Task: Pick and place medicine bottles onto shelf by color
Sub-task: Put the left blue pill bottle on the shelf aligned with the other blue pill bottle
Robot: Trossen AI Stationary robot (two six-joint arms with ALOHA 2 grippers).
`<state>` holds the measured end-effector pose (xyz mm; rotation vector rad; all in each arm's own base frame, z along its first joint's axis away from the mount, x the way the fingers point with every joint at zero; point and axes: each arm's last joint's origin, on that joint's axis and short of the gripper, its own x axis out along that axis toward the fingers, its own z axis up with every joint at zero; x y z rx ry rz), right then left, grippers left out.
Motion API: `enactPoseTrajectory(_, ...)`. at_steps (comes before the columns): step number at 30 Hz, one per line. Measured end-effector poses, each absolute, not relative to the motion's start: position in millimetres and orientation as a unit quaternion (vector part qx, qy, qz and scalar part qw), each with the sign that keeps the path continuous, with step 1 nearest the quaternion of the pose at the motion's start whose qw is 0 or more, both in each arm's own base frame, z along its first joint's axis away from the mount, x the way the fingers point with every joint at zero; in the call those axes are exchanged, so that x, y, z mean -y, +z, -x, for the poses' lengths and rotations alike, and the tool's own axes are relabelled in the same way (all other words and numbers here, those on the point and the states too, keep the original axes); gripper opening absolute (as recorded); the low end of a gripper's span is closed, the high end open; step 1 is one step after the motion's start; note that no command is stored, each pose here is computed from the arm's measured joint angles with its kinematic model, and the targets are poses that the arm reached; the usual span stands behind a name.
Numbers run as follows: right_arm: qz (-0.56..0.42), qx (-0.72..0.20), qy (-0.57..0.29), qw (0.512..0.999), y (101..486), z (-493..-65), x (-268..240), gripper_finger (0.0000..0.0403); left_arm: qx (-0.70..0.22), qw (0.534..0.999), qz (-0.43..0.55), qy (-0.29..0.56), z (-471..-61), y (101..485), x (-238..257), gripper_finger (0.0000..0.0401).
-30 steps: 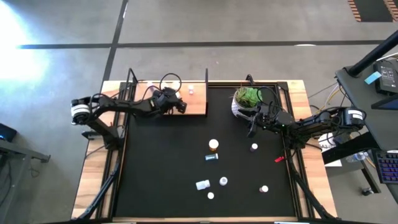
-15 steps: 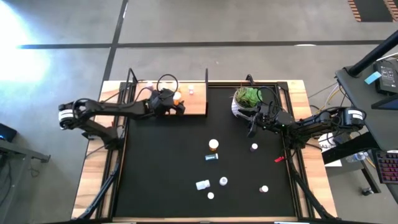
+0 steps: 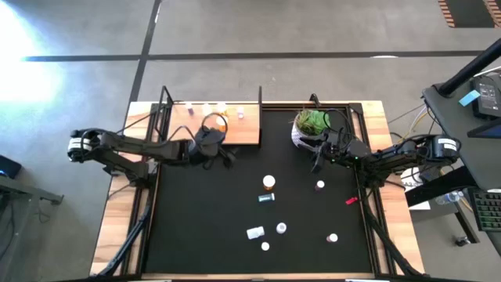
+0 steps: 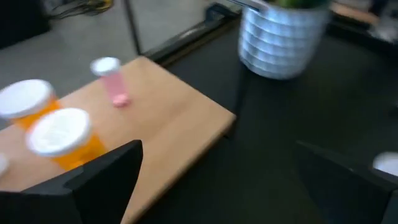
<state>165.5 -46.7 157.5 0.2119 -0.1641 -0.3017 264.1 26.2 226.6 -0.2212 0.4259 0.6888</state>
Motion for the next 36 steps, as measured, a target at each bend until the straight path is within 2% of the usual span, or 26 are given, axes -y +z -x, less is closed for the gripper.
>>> enactPoseTrajectory(17, -0.105, 0.081, -0.15, 0.98, 157.5, -165.5, 46.7, 0.0139, -0.258, 0.936, 0.006, 0.238, -305.7, 188.4, 71.0, 0.0397)
enactPoseTrajectory(36, -0.105, 0.081, -0.15, 0.98, 157.5, -165.5, 46.7, 0.0139, -0.37, 0.912, -0.021, 0.176, -366.7, 178.9, 104.2, 0.0397)
